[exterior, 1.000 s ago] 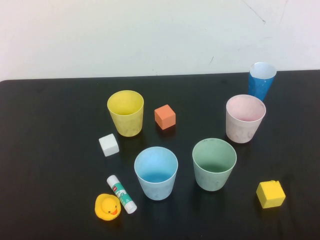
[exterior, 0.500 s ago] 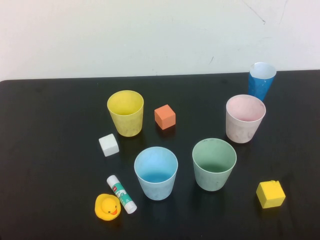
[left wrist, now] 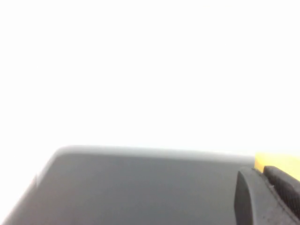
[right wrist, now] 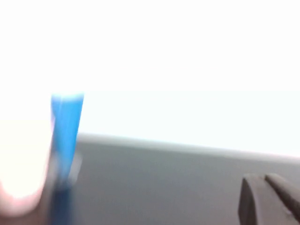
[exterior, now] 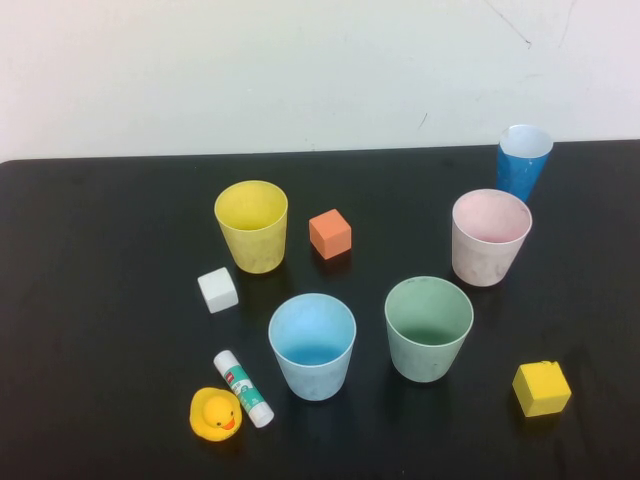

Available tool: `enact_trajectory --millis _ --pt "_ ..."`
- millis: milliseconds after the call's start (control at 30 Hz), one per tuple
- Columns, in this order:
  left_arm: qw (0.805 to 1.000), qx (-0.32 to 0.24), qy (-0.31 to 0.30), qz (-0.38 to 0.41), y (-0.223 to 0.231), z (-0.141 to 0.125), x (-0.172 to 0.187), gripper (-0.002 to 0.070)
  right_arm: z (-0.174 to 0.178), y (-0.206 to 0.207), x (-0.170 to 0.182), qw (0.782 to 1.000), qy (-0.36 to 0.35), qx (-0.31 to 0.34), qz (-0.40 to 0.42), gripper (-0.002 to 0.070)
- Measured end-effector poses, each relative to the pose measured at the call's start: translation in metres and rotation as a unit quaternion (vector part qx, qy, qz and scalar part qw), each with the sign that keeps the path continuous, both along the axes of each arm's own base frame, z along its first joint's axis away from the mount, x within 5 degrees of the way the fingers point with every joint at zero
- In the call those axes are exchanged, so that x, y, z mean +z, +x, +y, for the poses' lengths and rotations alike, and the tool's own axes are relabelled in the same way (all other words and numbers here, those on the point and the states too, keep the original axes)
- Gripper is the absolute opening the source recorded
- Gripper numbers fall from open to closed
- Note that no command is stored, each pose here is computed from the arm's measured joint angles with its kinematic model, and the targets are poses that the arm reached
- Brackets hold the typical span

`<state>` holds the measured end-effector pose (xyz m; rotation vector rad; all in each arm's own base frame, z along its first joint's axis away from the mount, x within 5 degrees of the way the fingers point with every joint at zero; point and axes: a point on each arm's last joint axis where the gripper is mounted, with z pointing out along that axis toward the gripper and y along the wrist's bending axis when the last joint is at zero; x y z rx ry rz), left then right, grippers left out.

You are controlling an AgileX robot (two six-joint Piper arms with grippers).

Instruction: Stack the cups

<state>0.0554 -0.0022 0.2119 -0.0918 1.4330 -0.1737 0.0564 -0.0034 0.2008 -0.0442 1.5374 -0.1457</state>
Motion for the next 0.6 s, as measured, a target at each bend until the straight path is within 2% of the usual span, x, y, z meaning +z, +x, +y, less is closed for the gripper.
enact_trajectory --millis 100,200,367,467,600 --pt "0.995 0.006 -0.011 -0.099 -0.004 0.001 0.018 -0.0002 -0.002 -0.003 0.019 0.994 -0.037 -0.014 -0.105 -0.0002" --pt "0.982 0.011 -0.016 -0.186 -0.011 0.003 0.032 -0.0002 -0.003 -0.01 0.038 0.976 -0.056 -0.031 -0.208 -0.0002" --pt "0.969 0.015 -0.022 -0.246 -0.017 0.004 0.042 -0.0002 -0.004 -0.02 0.054 0.948 -0.049 -0.043 -0.311 -0.0002" --pt "0.97 0.014 -0.024 -0.24 -0.016 0.004 0.041 -0.0002 -0.005 -0.021 0.054 0.947 -0.038 -0.047 -0.316 -0.0002" --pt "0.988 0.004 -0.02 -0.15 -0.013 0.002 0.051 -0.0002 -0.004 -0.014 0.052 0.971 -0.029 -0.032 -0.237 -0.0002"
